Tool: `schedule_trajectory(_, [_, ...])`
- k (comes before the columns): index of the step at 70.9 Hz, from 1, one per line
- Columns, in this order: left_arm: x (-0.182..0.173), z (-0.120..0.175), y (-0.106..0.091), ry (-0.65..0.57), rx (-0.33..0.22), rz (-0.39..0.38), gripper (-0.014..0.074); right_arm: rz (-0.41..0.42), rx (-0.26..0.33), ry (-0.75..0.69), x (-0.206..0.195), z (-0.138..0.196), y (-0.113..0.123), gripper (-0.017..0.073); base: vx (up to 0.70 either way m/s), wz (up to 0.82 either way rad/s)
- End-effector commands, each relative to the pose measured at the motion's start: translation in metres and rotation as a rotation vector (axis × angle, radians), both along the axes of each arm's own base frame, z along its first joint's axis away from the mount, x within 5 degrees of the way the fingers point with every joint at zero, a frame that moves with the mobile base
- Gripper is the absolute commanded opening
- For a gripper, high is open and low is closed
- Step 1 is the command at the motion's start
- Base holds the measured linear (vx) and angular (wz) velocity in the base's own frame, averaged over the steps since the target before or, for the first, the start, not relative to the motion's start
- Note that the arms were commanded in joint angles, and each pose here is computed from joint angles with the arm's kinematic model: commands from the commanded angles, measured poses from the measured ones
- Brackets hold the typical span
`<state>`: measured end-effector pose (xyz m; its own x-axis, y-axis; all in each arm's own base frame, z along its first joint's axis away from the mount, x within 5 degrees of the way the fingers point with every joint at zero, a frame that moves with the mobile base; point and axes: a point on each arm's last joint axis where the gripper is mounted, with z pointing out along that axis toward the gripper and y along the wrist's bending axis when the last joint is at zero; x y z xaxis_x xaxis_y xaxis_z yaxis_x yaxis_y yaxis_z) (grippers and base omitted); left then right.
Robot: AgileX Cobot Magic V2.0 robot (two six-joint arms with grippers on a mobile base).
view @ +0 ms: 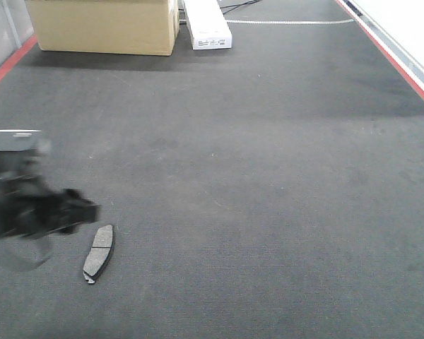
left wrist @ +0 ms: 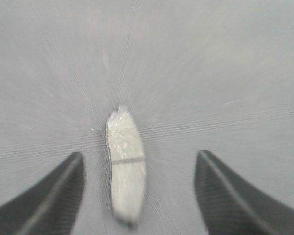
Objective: Move and align brake pads A on conveyor
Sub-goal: 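Lower the left gripper with its pad onto the belt and open, then lower the right gripper with its pad onto the belt and open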
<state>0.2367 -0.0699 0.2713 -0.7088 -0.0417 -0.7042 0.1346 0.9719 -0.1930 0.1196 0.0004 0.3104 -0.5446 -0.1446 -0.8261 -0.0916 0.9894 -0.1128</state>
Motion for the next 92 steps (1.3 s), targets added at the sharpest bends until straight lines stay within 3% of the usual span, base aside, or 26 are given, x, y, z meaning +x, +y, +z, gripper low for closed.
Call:
schedule_trajectory(1, [-0.029, 0.031, 0.008, -0.223, -0.042, -0.004, 0.033, -0.003, -0.007, -0.118, 0.004, 0.017, -0.001, 0.0207, 0.0, 0.0])
schedule_trajectory(10, [-0.068, 0.042, 0.02, -0.356, -0.055, -0.007, 0.0195, -0.003, -0.007, -0.118, 0.004, 0.017, -0.001, 0.0207, 0.0, 0.0])
schedule_trajectory(24, [-0.106, 0.047, 0.031, -0.45, -0.083, -0.006, -0.0007, -0.003, -0.007, -0.118, 0.004, 0.017, -0.001, 0.0207, 0.0, 0.0])
schedule_trajectory(43, [-0.11, 0.045, 0.033, -0.469, 0.003, -0.049, -0.0008, -0.003, -0.007, -0.118, 0.004, 0.017, -0.001, 0.0207, 0.0, 0.0])
schedule_trajectory(73, [-0.11, 0.045, 0.033, -0.471, 0.006, -0.051, -0.0008, -0.003, -0.007, -0.118, 0.004, 0.017, -0.001, 0.0207, 0.0, 0.0])
schedule_trajectory(92, [-0.11, 0.045, 0.033, -0.471, 0.006, -0.051, -0.0008, -0.003, 0.09, -0.105, 0.016, 0.018, 0.004, 0.0209, 0.0, 0.0])
